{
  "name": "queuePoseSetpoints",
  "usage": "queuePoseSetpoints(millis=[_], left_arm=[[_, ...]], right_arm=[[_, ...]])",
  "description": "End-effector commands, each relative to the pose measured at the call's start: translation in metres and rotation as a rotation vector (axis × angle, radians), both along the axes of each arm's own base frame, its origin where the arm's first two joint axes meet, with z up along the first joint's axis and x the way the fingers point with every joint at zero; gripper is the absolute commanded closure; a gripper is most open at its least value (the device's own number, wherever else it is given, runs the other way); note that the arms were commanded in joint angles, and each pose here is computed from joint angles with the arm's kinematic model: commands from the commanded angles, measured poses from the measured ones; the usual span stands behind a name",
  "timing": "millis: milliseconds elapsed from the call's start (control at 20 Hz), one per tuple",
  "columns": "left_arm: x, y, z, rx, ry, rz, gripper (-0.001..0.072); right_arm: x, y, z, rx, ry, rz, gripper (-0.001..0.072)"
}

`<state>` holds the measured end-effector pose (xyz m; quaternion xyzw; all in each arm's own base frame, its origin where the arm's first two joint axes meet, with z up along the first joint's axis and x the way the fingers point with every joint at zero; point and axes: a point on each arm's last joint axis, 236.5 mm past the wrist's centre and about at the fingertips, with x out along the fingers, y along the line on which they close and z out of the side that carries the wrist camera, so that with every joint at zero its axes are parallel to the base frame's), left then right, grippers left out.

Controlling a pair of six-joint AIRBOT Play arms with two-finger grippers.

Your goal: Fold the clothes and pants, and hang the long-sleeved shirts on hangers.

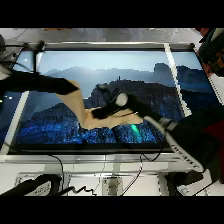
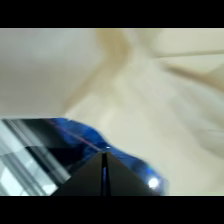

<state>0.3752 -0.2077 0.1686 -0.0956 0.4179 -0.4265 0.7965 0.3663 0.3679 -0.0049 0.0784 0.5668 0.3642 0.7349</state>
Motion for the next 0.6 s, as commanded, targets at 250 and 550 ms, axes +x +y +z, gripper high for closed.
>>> queuePoseSetpoints(millis=[250, 550], left_arm=[[-0.014, -0.232, -0.080, -0.182, 0.050, -0.057, 0.0684], [-0.015, -0.255, -0.101, -0.158, 0.001, -0.051, -0.0013]], right_arm=[[0.078, -0.272, 0.076, -0.163, -0.078, -0.416, 0.0704], [0.073, -0.378, 0.041, -0.318, -0.057, -0.511, 0.0705]])
